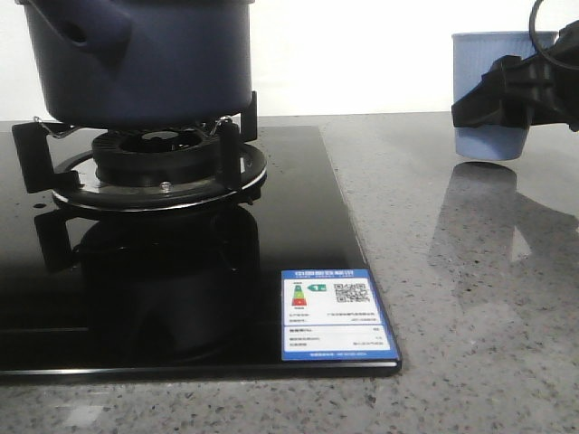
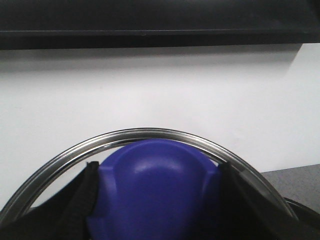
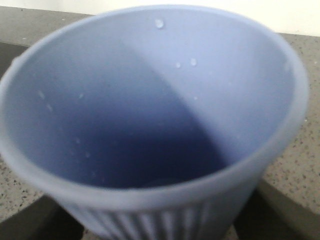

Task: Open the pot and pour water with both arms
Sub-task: 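Open the right gripper and pull it back from the cup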

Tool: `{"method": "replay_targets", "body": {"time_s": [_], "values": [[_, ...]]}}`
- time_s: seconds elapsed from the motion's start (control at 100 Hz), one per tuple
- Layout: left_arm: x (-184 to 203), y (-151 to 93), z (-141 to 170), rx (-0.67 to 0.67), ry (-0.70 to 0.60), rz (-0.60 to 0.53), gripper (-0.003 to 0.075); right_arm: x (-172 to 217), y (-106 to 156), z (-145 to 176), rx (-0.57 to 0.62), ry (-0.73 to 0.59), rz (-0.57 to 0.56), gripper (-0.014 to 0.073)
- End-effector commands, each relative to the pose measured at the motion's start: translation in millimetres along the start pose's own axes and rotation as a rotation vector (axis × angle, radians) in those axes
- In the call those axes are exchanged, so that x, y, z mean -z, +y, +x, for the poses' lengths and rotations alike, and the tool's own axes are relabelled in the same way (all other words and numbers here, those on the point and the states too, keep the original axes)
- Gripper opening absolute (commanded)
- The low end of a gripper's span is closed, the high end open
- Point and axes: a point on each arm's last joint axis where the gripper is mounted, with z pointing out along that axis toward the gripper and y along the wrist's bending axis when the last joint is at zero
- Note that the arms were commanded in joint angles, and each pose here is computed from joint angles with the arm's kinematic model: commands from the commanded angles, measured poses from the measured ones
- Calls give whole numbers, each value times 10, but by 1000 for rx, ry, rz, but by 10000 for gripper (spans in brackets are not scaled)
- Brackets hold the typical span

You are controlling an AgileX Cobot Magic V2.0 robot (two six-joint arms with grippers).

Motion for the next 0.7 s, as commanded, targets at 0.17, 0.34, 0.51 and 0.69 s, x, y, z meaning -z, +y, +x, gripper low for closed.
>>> {"method": "replay_targets", "body": {"time_s": [0.17,0.34,0.51,0.69], "values": [[112,20,-270,11,-168,-35,335,56,5,-221,13,-102,-15,296],[112,20,-270,11,-168,-35,335,56,5,-221,-10,-102,-16,547],[112,20,-270,11,-168,-35,335,84,19,-247,-57,-105,-23,664],[111,16,-260,17,-157,-30,335,267,104,-308,-50,-93,-36,664]]}}
